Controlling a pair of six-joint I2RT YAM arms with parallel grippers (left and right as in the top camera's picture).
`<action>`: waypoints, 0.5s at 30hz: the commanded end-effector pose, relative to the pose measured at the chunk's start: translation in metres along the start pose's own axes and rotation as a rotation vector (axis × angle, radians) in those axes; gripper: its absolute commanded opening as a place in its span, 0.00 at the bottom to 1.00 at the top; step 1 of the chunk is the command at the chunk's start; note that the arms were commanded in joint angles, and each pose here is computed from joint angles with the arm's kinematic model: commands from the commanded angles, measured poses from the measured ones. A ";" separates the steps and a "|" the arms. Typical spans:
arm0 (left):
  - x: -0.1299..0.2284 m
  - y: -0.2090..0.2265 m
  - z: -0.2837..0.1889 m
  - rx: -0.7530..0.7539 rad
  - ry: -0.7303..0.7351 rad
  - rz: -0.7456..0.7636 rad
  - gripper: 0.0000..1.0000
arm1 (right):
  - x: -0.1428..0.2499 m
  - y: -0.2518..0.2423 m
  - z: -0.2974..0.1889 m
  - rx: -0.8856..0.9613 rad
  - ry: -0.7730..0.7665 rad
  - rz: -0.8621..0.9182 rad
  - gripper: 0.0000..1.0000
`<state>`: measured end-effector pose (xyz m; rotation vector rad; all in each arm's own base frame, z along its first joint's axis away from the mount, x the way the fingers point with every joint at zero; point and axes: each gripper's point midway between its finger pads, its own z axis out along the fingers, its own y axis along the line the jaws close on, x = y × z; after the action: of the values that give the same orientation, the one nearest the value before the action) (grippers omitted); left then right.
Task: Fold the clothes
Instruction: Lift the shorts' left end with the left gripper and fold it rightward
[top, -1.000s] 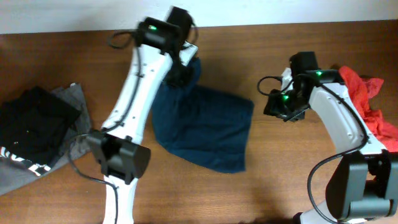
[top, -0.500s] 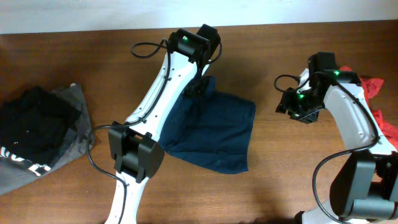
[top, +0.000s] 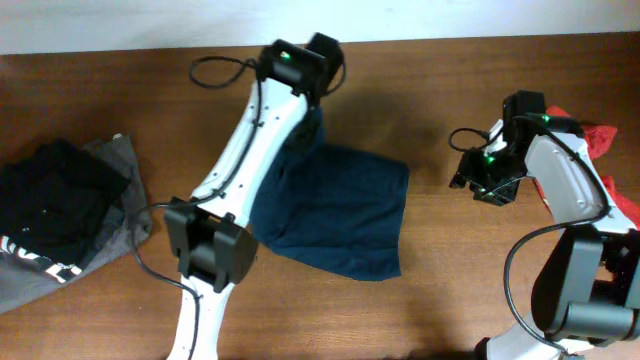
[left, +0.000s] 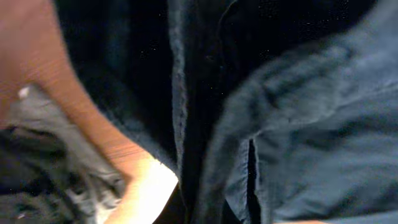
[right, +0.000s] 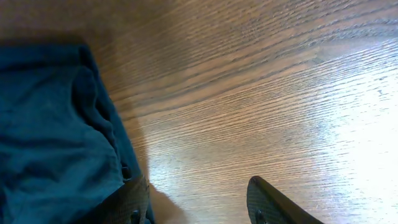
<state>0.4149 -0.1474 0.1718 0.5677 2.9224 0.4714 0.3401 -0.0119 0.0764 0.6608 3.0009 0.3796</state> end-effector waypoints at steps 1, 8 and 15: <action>0.004 0.062 -0.037 -0.091 -0.101 -0.086 0.00 | -0.002 -0.004 0.001 0.017 -0.010 0.002 0.56; 0.011 0.101 -0.057 -0.068 -0.167 -0.177 0.00 | -0.003 -0.003 0.001 0.016 -0.014 0.001 0.56; 0.005 0.060 -0.059 0.056 -0.175 -0.125 0.00 | -0.004 -0.003 0.001 0.014 -0.018 0.000 0.56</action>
<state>0.4270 -0.0842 0.2395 0.3434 2.8076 0.4221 0.3429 -0.0124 0.0765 0.6561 2.9899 0.3793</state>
